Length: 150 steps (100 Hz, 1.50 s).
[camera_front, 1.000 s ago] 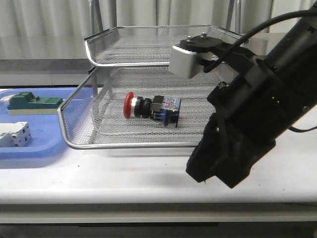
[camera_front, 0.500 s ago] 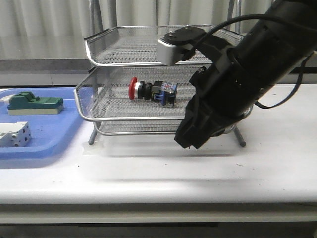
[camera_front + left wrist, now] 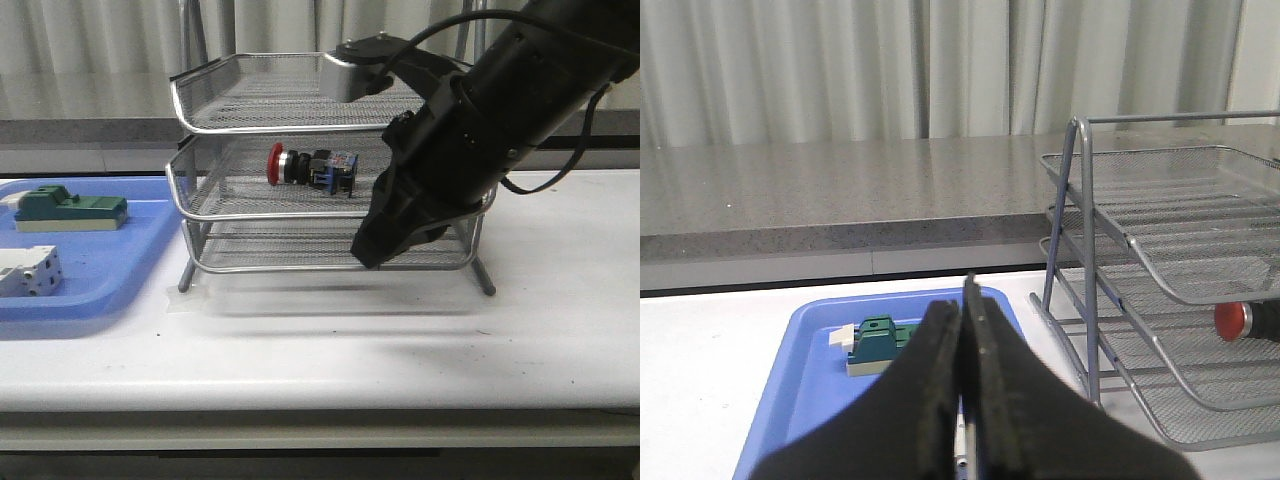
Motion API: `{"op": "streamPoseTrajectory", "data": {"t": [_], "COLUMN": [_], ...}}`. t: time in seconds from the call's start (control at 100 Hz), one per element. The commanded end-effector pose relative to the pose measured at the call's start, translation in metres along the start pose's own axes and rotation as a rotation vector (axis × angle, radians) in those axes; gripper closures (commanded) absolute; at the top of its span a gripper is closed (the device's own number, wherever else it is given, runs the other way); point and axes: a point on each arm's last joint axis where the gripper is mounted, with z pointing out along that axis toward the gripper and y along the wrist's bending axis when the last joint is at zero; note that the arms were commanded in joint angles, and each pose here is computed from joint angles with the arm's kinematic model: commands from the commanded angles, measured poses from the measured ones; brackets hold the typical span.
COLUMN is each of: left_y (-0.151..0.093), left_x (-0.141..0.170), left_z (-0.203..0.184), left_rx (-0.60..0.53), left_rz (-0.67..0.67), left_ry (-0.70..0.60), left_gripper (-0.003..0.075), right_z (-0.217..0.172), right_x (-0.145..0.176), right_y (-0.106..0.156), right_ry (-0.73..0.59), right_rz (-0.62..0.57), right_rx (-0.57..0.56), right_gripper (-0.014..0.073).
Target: Place button on rack with both arms
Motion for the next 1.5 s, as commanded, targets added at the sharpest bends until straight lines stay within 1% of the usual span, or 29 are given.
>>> {"op": "streamPoseTrajectory", "data": {"t": [0.0, 0.14, 0.26, 0.36, 0.43, 0.53, 0.59, 0.69, 0.8, 0.97, 1.11, 1.25, 1.49], "left_y": [0.003, 0.003, 0.003, 0.003, 0.003, 0.003, 0.003, 0.003, 0.003, 0.003, 0.003, 0.003, 0.003], "left_x": [-0.014, -0.014, -0.014, -0.014, -0.014, -0.014, -0.014, -0.014, -0.014, -0.014, -0.014, -0.014, -0.014], "left_z": [0.000, 0.000, 0.000, 0.000, 0.000, 0.000, 0.000, 0.000, 0.000, 0.000, 0.000, 0.000, 0.000], "left_rx": [-0.036, -0.036, -0.036, -0.036, -0.036, -0.036, -0.036, -0.036, -0.036, -0.036, -0.036, -0.036, -0.036], "left_rz": [-0.020, -0.020, -0.020, -0.020, -0.020, -0.020, -0.020, -0.020, -0.020, -0.020, -0.020, -0.020, -0.020], "left_ry": [-0.079, -0.079, -0.079, -0.079, -0.079, -0.079, -0.079, -0.079, -0.079, -0.079, -0.079, -0.079, -0.079], "left_gripper": [0.0740, 0.0740, 0.0740, 0.0740, 0.0740, 0.0740, 0.0740, 0.0740, 0.0740, 0.0740, 0.0740, 0.0740, 0.0740], "right_z": [-0.019, -0.031, -0.051, -0.073, -0.089, -0.114, -0.129, -0.160, -0.191, -0.239, -0.266, -0.277, -0.283], "right_x": [-0.015, -0.018, -0.023, -0.026, -0.025, -0.018, -0.013, -0.006, 0.001, 0.012, 0.027, 0.054, 0.102], "right_y": [-0.001, 0.005, 0.007, 0.007, 0.005, 0.002, 0.000, 0.001, 0.007, 0.023, 0.039, 0.057, 0.090], "right_ry": [-0.053, -0.060, -0.078, -0.083, -0.077, -0.048, -0.031, -0.014, -0.029, -0.081, -0.147, -0.180, -0.266], "right_rz": [0.047, 0.126, 0.160, 0.170, 0.205, 0.285, 0.314, 0.332, 0.366, 0.401, 0.401, 0.431, 0.469], "right_rx": [-0.008, -0.041, -0.014, 0.045, 0.090, 0.150, 0.191, 0.275, 0.363, 0.481, 0.553, 0.592, 0.613], "right_gripper": [0.0660, 0.0655, 0.0655, 0.0655, 0.0655, 0.0655, 0.0655, 0.0655, 0.0655, 0.0655, 0.0655, 0.0655, 0.0655]}}
